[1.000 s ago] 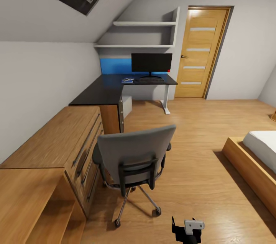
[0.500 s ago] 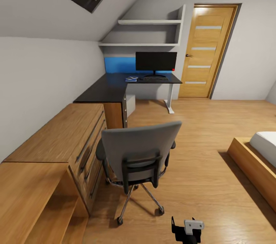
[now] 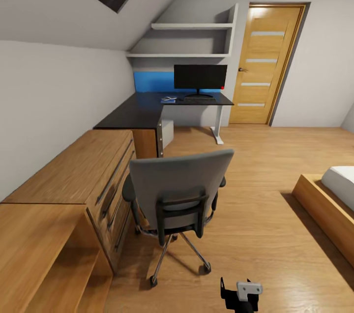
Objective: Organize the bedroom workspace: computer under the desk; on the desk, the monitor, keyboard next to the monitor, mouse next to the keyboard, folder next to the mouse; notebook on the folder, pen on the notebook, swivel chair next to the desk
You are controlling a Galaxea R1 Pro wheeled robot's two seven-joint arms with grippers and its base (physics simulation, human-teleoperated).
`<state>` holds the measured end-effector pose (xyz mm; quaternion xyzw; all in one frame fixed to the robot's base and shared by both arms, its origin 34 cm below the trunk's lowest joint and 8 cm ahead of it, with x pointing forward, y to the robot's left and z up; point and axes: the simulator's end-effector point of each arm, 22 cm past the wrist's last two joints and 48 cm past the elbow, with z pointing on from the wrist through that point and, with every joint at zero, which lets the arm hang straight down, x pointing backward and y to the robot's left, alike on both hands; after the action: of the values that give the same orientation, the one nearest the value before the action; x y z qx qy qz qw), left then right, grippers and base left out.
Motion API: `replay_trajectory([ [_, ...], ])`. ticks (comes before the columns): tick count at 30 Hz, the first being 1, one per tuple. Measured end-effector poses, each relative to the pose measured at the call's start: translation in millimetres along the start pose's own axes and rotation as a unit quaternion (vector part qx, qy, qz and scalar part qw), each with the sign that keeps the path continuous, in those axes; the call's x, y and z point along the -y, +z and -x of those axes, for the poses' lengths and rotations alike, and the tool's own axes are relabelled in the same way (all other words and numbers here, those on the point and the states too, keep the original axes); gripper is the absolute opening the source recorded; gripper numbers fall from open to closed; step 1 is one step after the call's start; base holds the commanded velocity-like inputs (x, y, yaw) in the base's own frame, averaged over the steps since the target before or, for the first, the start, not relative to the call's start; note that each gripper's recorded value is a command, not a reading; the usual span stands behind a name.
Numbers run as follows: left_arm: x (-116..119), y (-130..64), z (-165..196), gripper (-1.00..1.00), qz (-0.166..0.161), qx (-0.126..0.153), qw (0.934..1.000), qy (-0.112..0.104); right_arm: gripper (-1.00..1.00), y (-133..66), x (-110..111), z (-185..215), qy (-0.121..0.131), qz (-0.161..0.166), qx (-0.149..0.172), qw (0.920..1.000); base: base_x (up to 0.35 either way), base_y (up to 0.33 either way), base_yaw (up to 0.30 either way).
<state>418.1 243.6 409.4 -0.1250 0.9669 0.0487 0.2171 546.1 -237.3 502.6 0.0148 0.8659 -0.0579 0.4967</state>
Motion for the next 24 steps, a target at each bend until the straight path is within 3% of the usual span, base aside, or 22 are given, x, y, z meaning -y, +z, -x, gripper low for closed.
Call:
replay_trajectory([
  [6,13,7.8,-7,1.0,-0.009,-0.001,1.0,-0.003,1.0,4.6,-6,-8,0.002,0.005,0.004,1.0,0.0,0.0,0.0],
  [10,42,10.4,5,1.0,-0.033,0.01,0.9994,-0.009,1.0,8.8,-13,-12,0.008,0.007,0.004,0.9999,0.0,0.0,0.0],
  [12,73,8.9,28,1.0,-0.059,0.015,0.9981,-0.01,1.0,14.6,-23,-7,0.018,0.013,0.006,0.9997,0.0,0.0,0.0],
  [14,96,7.4,46,1.0,-0.074,0.015,0.9971,-0.005,1.0,26.5,-29,5,0.023,0.014,0.009,0.9996,0.0,0.0,0.0],
  [15,110,6.0,66,1.0,-0.079,0.014,0.9968,0.009,1.0,42.4,-32,23,0.019,0.012,0.006,0.9997,0.0,0.0,0.0],
  [19,136,4.9,113,1.0,-0.089,0.031,0.9953,0.022,1.0,75.6,-34,54,0.004,0.008,-0.012,0.9999,0.0,0.0,0.0],
  [24,154,5.7,141,1.0,-0.099,0.049,0.9936,0.025,1.0,99.3,-36,80,-0.003,0.007,-0.017,0.9998,0.0,0.0,0.0],
])
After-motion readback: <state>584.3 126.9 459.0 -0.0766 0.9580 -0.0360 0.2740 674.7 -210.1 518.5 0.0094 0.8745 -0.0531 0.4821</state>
